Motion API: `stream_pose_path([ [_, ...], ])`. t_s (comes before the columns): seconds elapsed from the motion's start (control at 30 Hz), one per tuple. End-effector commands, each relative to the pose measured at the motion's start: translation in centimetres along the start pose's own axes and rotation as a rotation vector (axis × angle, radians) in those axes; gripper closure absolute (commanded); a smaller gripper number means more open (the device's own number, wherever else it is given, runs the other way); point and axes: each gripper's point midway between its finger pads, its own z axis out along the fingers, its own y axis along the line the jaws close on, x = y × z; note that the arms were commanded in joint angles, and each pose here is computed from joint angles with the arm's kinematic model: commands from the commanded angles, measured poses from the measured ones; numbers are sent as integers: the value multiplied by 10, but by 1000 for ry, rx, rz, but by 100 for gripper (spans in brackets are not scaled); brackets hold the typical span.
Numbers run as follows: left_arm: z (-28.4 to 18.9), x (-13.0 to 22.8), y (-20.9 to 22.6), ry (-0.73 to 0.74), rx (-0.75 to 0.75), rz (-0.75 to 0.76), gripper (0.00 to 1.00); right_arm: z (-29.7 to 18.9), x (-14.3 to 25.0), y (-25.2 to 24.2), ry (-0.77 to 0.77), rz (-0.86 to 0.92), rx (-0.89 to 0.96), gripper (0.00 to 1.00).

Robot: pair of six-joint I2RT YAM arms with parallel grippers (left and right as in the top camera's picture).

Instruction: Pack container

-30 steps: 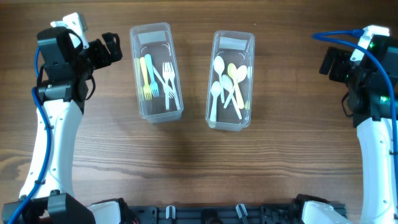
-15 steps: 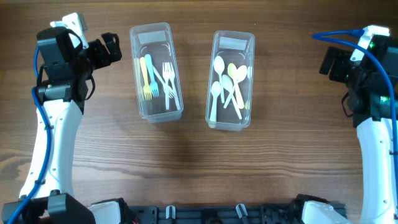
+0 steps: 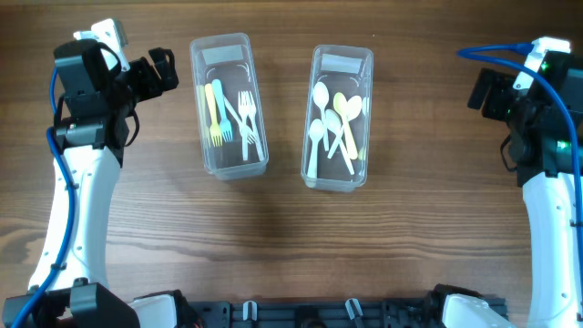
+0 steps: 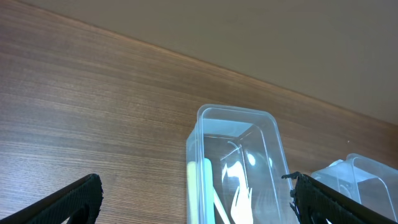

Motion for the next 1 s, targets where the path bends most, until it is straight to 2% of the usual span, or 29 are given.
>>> stream_pose_path([
  [0.0, -4, -8, 1, -21, -9, 20, 0, 1, -1, 0, -2, -11, 2, 0],
  [0.33, -4, -8, 1, -21, -9, 21, 0, 0, 0, 0, -2, -11, 2, 0],
  [0.4, -4, -8, 1, -21, -9, 20, 0, -17, -7, -2, -40, -7, 1, 0],
  [0.7, -4, -8, 1, -21, -9, 21, 0, -174, -50, 21, -443, -23, -124, 0],
  [0.83, -4, -8, 1, -21, -9, 21, 0, -244, -50, 12, -625, 0, -156, 0],
  [0.97, -4, -8, 1, -21, -9, 20, 0, -288, -43, 0, -738, 22, -159, 0],
])
